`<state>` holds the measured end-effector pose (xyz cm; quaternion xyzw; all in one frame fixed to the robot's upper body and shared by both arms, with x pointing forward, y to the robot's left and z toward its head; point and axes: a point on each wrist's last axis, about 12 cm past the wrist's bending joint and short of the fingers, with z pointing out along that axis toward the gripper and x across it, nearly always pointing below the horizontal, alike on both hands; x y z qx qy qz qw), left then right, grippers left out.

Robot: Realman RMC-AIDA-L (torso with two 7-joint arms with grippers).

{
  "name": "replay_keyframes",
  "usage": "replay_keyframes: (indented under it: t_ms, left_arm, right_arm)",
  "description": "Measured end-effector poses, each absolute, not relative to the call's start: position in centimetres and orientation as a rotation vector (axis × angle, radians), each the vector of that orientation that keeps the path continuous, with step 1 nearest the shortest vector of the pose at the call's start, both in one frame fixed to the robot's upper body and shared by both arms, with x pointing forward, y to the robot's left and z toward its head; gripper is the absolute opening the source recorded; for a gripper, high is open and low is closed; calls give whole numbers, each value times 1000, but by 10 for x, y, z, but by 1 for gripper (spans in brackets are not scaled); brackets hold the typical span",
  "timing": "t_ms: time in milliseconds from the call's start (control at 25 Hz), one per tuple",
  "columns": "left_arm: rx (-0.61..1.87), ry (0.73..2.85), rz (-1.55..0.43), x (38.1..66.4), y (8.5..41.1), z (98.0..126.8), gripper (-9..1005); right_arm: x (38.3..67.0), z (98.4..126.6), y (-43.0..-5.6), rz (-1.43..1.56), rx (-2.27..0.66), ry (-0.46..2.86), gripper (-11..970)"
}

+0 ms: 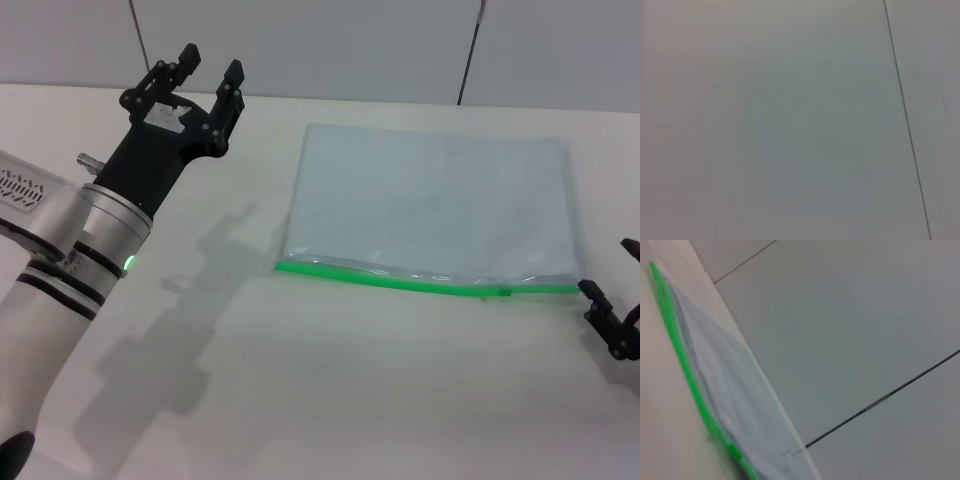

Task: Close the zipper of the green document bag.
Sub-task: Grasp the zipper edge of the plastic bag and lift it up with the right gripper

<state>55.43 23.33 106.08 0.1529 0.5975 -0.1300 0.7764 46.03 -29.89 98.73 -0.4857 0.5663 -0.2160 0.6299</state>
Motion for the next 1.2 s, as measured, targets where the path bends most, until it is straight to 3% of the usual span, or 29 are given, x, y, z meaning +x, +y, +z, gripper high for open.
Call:
replay_keyframes:
  t_ms: [640,1200]
  left_arm:
    - [330,1293,-282,554,233,1061,508]
    - [326,1294,-285,554,233,1061,509]
  right_arm:
    - [467,976,-293,-606,-1266,1317,672]
    - [490,981,-272,-677,-1343,1280,668]
